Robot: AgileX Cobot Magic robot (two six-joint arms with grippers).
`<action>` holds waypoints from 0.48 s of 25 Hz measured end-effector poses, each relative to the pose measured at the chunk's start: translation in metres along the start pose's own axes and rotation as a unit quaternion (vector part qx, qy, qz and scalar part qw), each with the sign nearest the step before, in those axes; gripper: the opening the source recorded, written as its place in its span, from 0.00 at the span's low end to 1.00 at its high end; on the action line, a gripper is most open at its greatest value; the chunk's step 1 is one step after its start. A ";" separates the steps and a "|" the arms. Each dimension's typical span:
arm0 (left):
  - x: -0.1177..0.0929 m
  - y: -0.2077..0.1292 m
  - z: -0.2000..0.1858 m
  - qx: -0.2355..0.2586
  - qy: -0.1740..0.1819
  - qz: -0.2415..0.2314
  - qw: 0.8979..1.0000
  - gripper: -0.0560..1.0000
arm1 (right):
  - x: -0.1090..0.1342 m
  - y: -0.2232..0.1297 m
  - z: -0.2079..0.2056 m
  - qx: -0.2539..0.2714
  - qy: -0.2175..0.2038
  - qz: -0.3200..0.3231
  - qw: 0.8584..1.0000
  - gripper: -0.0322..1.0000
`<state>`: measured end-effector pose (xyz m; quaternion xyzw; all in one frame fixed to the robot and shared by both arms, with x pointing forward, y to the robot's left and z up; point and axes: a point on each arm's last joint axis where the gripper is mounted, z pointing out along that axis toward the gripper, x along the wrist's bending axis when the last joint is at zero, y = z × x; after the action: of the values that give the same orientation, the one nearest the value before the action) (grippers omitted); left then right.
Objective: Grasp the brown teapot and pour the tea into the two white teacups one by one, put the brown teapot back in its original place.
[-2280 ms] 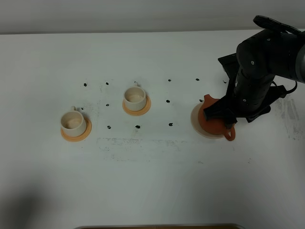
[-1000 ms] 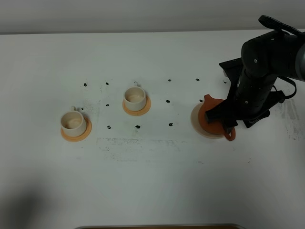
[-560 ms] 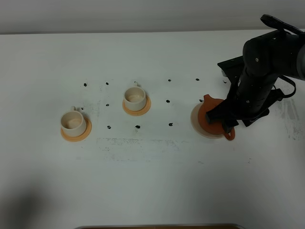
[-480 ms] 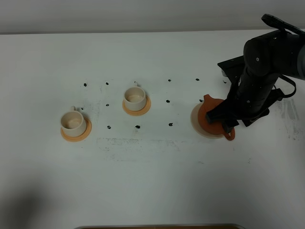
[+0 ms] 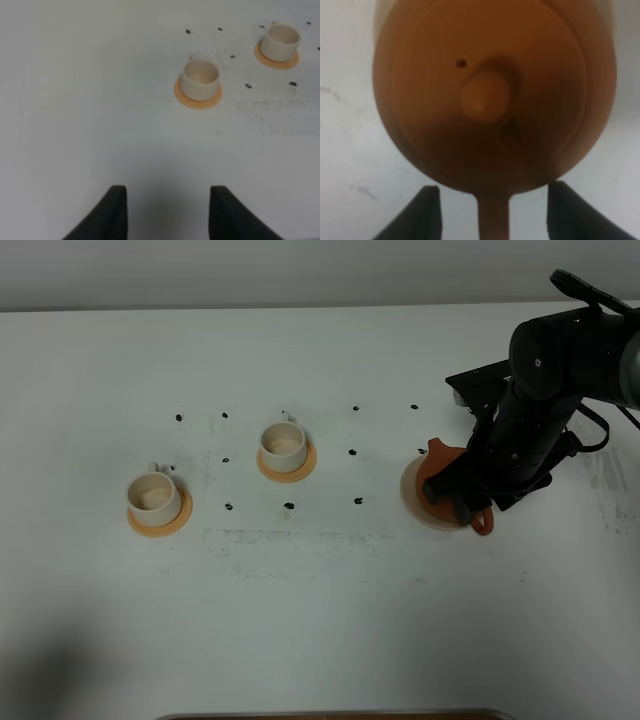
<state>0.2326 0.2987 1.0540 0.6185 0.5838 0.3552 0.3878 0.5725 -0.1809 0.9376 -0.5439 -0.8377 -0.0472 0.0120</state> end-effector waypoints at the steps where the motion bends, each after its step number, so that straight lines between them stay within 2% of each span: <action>1: 0.000 0.000 0.000 0.000 0.000 0.000 1.000 0.44 | 0.000 0.000 0.000 0.000 0.001 -0.001 1.000 0.50; 12: 0.000 0.000 0.000 0.000 0.000 0.000 1.000 0.44 | -0.006 -0.002 -0.001 0.005 0.004 0.005 1.000 0.50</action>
<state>0.2326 0.2987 1.0540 0.6185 0.5838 0.3552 0.3878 0.5735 -0.1873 0.9376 -0.5480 -0.8350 -0.0453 0.0187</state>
